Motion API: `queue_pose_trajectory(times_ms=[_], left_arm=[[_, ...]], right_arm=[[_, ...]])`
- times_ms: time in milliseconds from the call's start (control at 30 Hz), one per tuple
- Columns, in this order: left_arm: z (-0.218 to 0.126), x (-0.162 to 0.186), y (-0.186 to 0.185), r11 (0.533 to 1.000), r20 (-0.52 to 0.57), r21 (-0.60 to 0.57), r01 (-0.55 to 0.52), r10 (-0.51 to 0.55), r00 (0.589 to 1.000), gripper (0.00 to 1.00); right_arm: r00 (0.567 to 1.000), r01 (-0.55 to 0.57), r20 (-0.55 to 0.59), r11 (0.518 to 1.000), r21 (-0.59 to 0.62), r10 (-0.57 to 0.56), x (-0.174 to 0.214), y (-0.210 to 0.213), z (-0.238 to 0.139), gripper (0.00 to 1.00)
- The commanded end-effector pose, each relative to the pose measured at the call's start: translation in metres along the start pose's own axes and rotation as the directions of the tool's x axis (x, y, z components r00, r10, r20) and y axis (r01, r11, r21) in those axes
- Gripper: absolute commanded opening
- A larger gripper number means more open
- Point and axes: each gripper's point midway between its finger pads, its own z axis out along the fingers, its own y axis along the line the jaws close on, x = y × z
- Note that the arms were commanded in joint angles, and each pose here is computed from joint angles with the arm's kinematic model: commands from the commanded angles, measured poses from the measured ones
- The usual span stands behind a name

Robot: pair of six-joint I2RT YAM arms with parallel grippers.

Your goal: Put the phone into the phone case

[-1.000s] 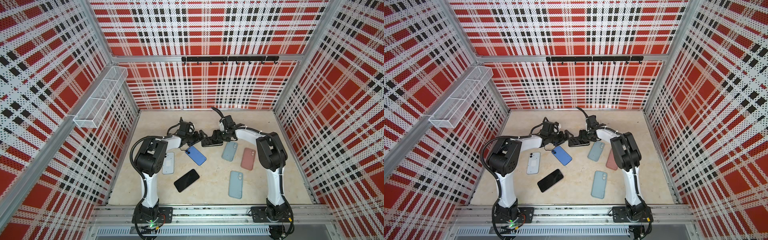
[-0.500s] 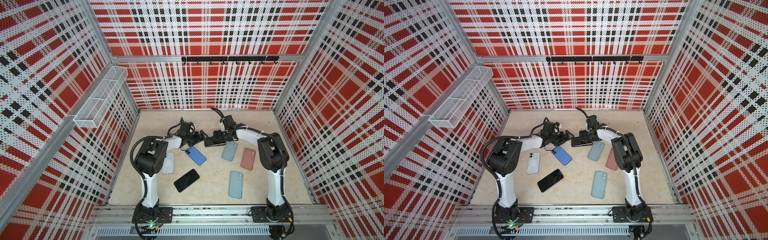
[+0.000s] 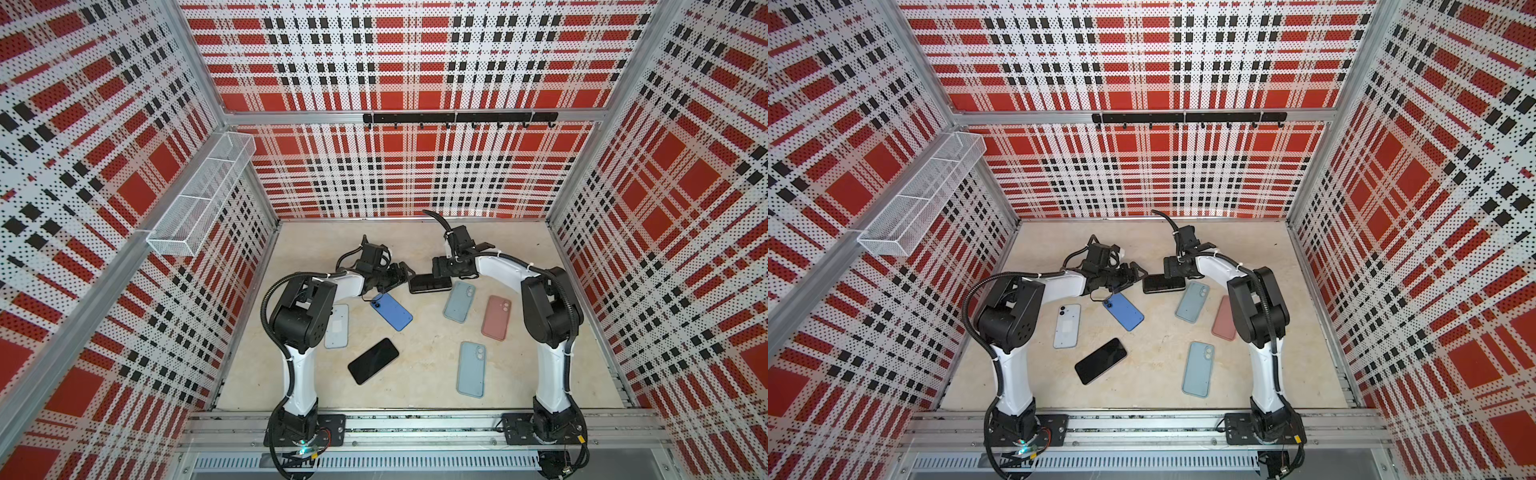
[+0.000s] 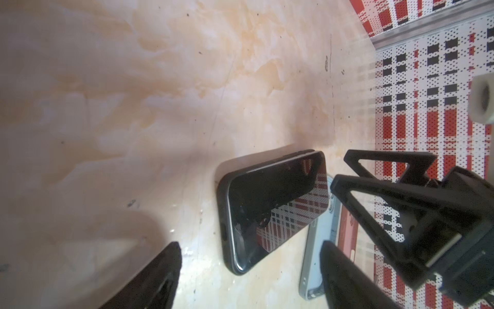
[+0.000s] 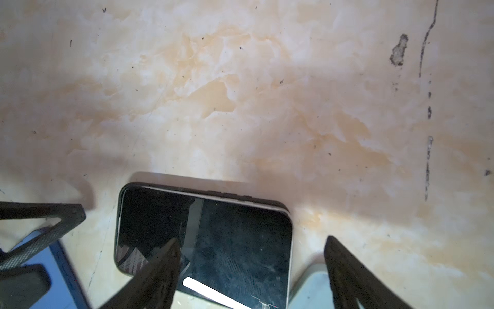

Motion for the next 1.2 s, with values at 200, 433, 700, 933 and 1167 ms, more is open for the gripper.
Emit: queue_pose_trajectory(times_ms=[200, 433, 700, 933, 1167], left_arm=[[0.016, 0.013, -0.011, 1.0, -0.035, 0.026, 0.007, -0.006, 0.999, 0.69], [0.021, 0.014, -0.008, 1.0, -0.035, 0.012, 0.027, -0.027, 0.999, 0.6], [0.025, 0.014, -0.003, 0.999, -0.035, 0.001, 0.033, -0.033, 0.999, 0.55], [0.018, 0.007, 0.004, 0.999, -0.021, -0.017, 0.028, -0.028, 0.999, 0.51], [0.009, -0.002, 0.009, 0.999, -0.008, -0.03, 0.018, -0.018, 1.0, 0.5]], right_arm=[[0.999, -0.02, -0.026, 0.999, -0.03, 0.02, 0.019, -0.002, 0.004, 0.75], [0.998, -0.037, -0.043, 0.997, -0.065, 0.034, 0.03, 0.002, 0.011, 0.6], [0.998, -0.023, -0.053, 0.995, -0.095, 0.018, 0.035, 0.019, 0.015, 0.44], [0.997, -0.016, -0.071, 0.992, -0.126, 0.007, 0.042, 0.036, 0.02, 0.38], [0.997, -0.017, -0.083, 0.989, -0.144, 0.005, 0.047, 0.045, 0.022, 0.39]])
